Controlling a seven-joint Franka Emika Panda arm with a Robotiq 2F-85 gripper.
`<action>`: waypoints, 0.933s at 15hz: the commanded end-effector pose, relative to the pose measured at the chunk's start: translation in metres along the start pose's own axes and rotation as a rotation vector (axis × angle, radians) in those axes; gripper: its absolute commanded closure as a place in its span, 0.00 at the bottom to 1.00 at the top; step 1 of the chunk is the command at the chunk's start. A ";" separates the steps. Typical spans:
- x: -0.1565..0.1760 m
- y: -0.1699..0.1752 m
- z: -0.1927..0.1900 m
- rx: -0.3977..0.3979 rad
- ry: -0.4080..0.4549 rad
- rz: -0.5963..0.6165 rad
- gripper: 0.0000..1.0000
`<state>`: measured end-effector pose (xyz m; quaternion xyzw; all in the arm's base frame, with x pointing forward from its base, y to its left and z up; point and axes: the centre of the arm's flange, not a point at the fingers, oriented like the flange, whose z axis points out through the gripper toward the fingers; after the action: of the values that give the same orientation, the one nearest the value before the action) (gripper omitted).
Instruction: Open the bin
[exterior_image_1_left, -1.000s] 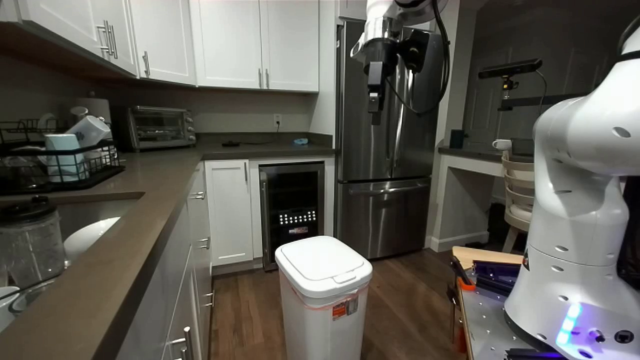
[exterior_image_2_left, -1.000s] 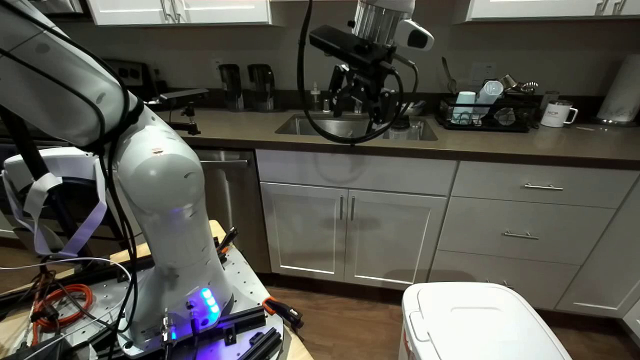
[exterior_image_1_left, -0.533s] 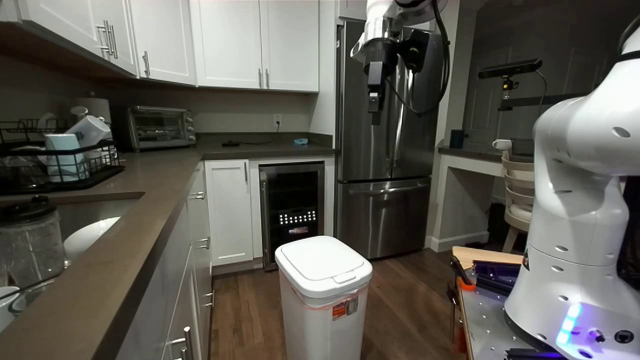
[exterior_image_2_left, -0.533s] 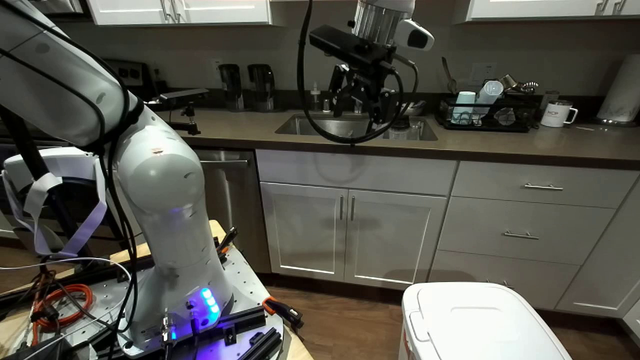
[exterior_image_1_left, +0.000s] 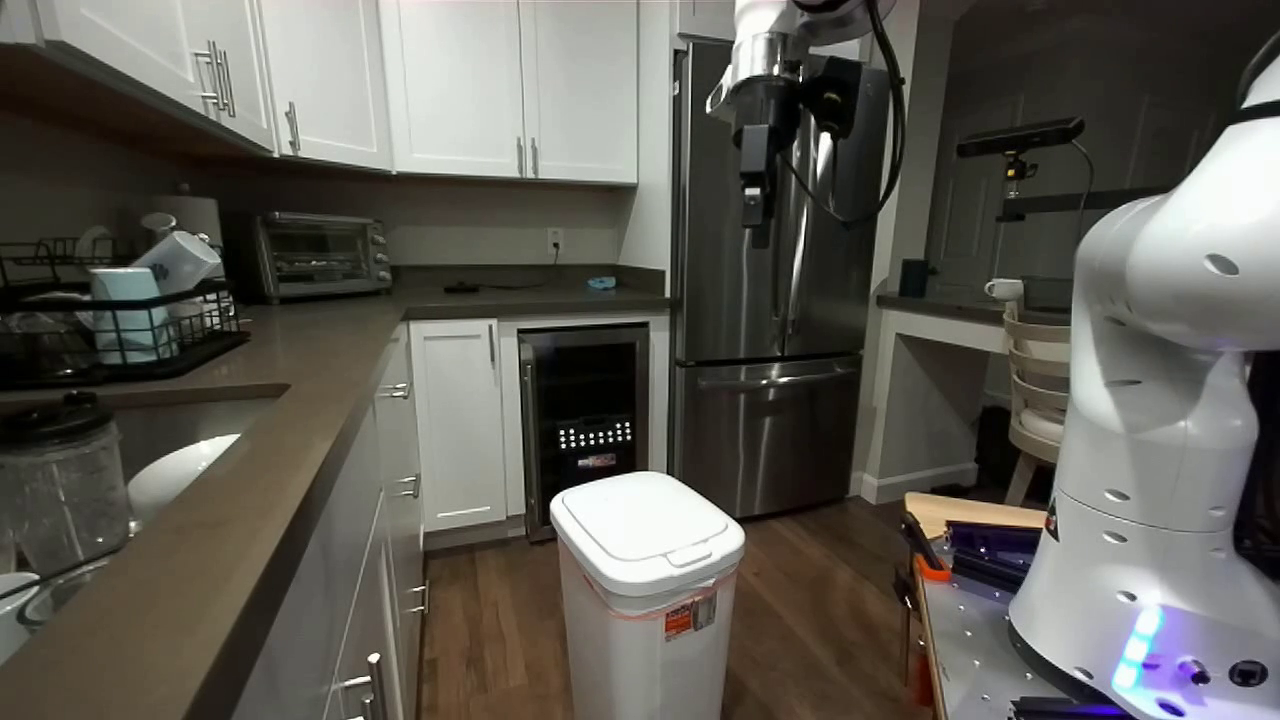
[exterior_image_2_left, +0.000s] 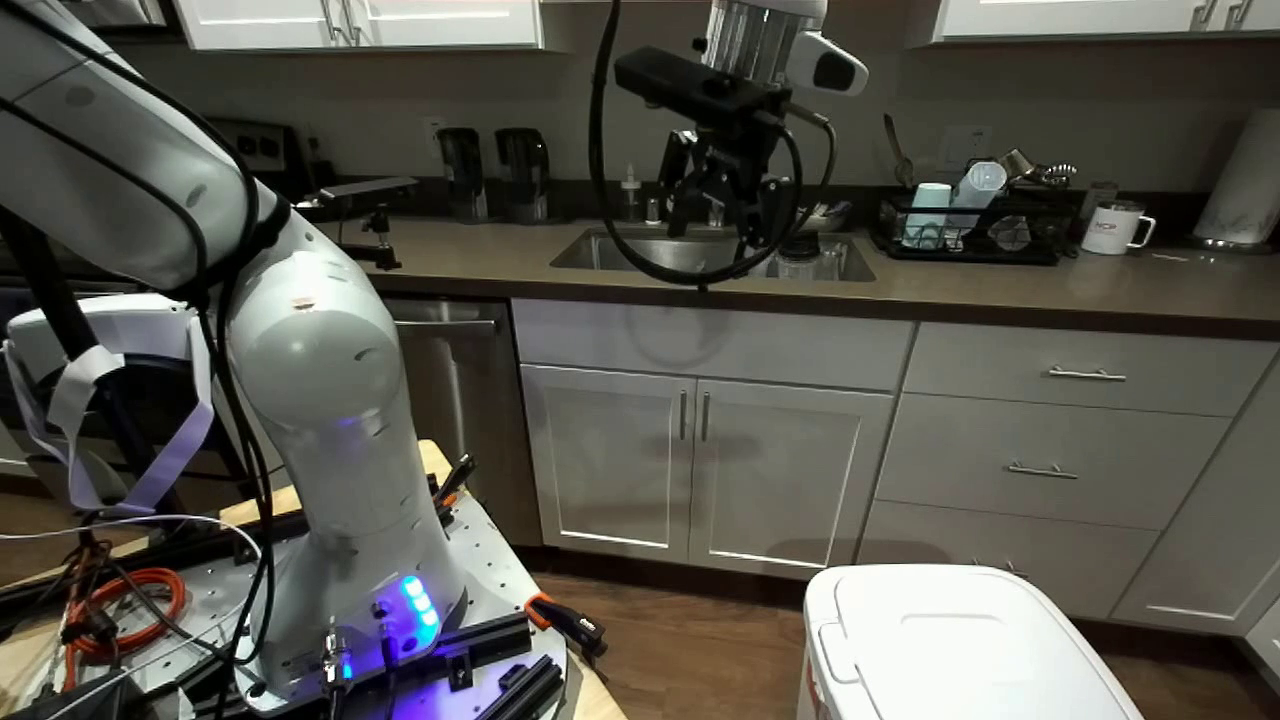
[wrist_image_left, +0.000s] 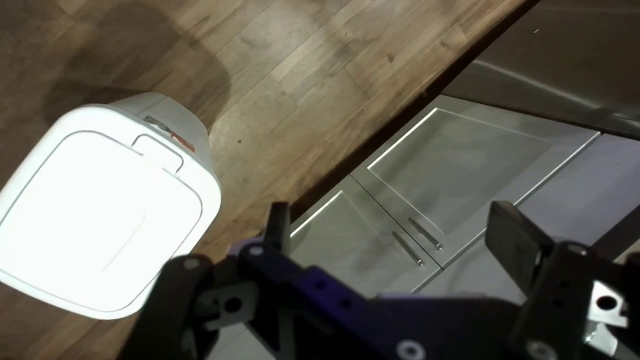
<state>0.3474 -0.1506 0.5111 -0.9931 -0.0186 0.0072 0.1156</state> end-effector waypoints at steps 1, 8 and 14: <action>-0.001 0.000 -0.003 -0.084 0.007 0.066 0.00; -0.014 0.001 0.075 -0.139 0.024 0.196 0.00; -0.043 0.023 0.232 -0.164 -0.008 0.309 0.00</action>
<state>0.3122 -0.1245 0.3531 -0.9928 0.1049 0.0186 0.0550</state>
